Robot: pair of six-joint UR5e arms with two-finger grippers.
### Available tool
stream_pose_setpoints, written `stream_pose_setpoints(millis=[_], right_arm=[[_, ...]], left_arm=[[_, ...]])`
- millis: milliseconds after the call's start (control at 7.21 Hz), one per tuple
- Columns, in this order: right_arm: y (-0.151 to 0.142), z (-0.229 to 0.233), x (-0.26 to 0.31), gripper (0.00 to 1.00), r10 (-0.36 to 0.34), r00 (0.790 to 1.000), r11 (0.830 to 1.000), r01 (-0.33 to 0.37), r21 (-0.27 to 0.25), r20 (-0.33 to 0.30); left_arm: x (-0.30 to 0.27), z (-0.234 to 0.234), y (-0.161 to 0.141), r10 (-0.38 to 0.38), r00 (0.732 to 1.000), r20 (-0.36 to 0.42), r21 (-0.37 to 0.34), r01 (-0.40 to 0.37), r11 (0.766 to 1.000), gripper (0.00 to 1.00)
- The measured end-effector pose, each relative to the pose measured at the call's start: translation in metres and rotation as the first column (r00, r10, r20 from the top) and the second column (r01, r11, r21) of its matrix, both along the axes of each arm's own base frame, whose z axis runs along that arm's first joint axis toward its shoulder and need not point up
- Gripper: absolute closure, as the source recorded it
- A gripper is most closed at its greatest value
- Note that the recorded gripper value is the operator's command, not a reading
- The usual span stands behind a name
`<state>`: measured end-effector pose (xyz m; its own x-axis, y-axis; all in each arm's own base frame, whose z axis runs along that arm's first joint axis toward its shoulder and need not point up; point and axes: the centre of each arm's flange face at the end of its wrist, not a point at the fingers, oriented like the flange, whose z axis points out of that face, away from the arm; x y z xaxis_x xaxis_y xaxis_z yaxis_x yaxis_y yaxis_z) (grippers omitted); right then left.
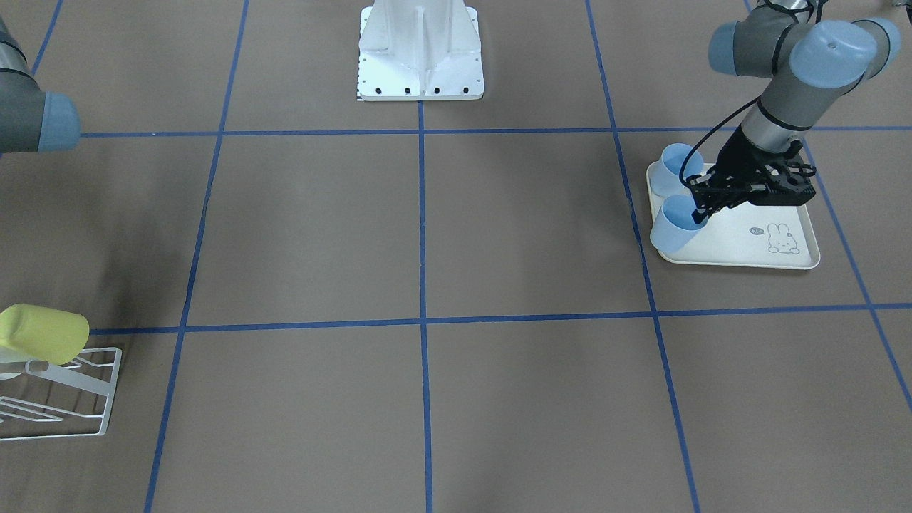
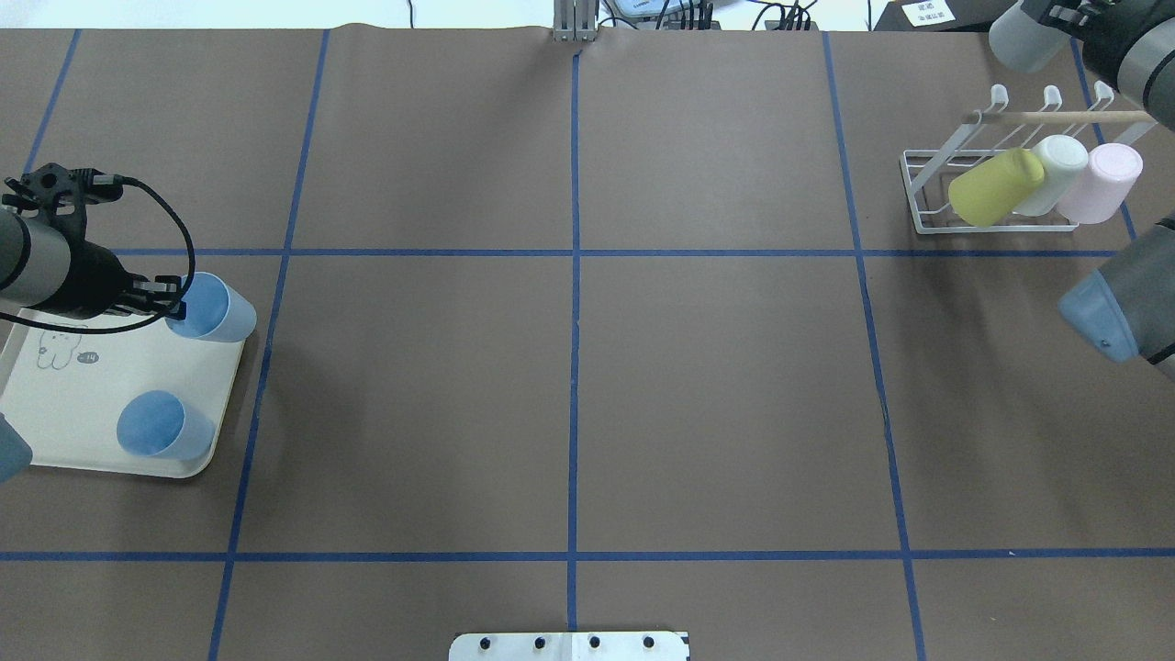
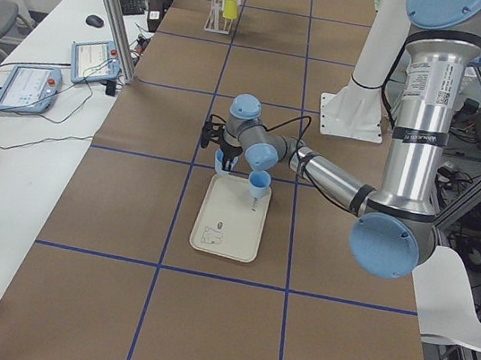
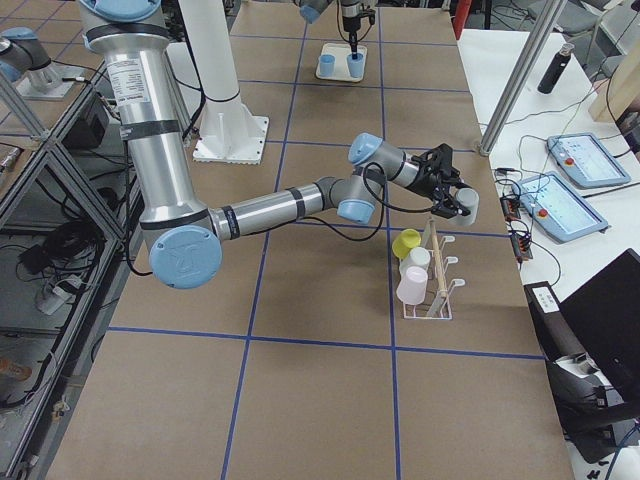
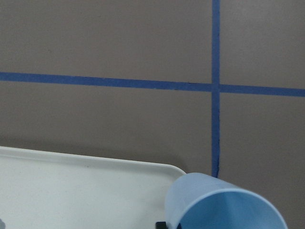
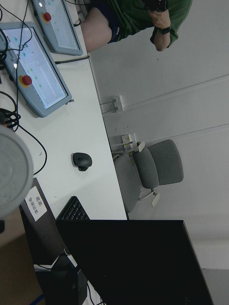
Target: Transfer IKEA cup to right arm and place on rack
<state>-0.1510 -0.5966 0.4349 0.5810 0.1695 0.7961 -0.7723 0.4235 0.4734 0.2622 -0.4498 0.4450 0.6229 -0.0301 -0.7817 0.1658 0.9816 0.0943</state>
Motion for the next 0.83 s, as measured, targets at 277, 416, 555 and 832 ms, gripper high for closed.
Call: stream_pose_setpoints(millis=[277, 416, 555, 832], right_arm=[[-0.010, 0.018, -0.007, 0.81, -0.004, 1.000, 1.000, 0.004, -0.027, -0.015], [-0.016, 0.020, -0.012, 0.81, -0.005, 1.000, 1.000, 0.004, -0.030, -0.016], [-0.020, 0.022, -0.017, 0.81, -0.007, 1.000, 0.999, 0.007, -0.035, -0.017], [-0.019, 0.030, -0.028, 0.80, -0.021, 1.000, 0.999, 0.020, -0.043, -0.018]], left_arm=[[-0.007, -0.017, -0.002, -0.011, 1.000, -0.009, 0.010, 0.012, 1.000, 1.00], [-0.011, -0.028, -0.004, -0.020, 1.000, -0.018, 0.020, 0.020, 1.000, 1.00], [-0.015, -0.041, -0.006, -0.029, 0.999, -0.028, 0.031, 0.030, 0.999, 1.00], [-0.026, -0.064, -0.008, -0.046, 0.998, -0.053, 0.056, 0.049, 0.997, 1.00]])
